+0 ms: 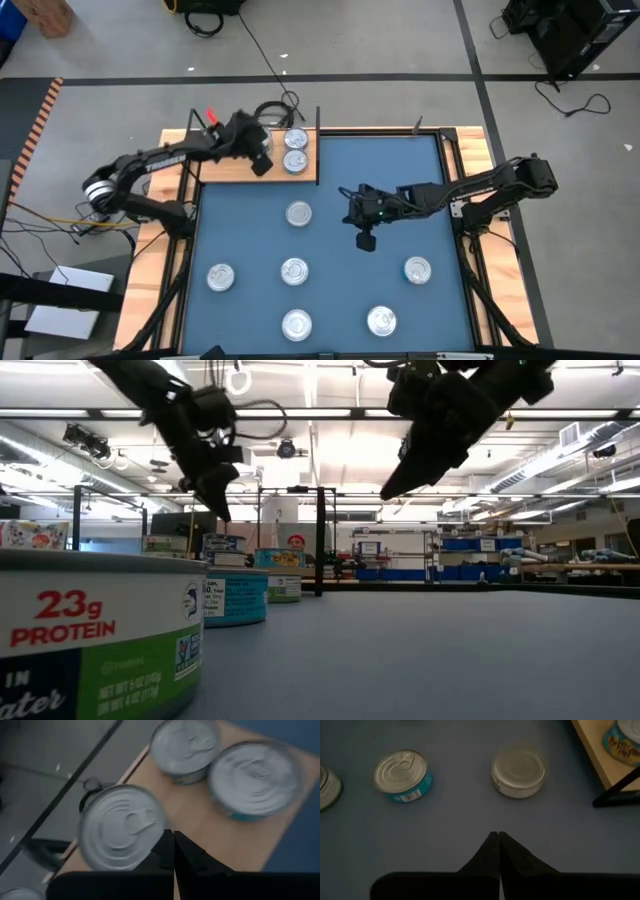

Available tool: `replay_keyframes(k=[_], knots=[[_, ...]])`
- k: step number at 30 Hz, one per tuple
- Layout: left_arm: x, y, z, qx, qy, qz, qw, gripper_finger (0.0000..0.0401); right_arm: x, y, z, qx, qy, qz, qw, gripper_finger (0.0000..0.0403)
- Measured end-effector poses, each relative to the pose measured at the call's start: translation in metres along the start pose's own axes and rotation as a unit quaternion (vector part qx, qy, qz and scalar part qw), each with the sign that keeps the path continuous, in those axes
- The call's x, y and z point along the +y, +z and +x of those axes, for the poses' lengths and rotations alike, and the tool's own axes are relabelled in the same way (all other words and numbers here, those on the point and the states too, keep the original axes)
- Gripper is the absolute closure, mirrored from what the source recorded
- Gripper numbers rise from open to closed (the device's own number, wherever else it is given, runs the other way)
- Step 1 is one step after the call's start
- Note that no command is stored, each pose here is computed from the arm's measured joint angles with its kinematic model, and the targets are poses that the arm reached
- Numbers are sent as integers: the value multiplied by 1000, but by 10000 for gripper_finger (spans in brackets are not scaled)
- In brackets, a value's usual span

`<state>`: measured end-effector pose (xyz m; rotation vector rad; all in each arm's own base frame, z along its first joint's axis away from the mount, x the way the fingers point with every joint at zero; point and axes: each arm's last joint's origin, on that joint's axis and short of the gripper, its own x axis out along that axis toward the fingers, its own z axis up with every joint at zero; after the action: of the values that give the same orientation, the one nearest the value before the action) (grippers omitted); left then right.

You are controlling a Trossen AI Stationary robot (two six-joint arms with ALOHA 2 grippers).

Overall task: Stack canned seafood by type on shelf
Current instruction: Stack the blue tuna can on top of the blue tuna can on the shelf

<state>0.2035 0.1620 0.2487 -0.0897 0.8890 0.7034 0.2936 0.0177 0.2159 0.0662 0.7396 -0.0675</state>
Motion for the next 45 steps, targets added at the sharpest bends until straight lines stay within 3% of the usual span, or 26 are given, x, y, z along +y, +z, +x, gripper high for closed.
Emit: replay_keyframes(k=[9, 15, 29, 37, 45], knots=[[-34, -41, -17, -114, -40, -10, 993, 400, 0, -7, 6, -44, 6, 8, 999, 395], [-44, -50, -4, -112, -49, -8, 993, 400, -1, -5, 6, -60, -4, 18, 998, 388], [-39, -51, 29, -81, 18, -19, 996, 399, -4, -7, 6, -46, -11, 16, 999, 385], [-28, -57, 44, -41, 78, -19, 996, 399, -12, -12, 7, -20, -64, 18, 998, 399], [-24, -58, 44, -39, 90, -23, 995, 399, -12, -13, 7, -15, -65, 18, 998, 389]])
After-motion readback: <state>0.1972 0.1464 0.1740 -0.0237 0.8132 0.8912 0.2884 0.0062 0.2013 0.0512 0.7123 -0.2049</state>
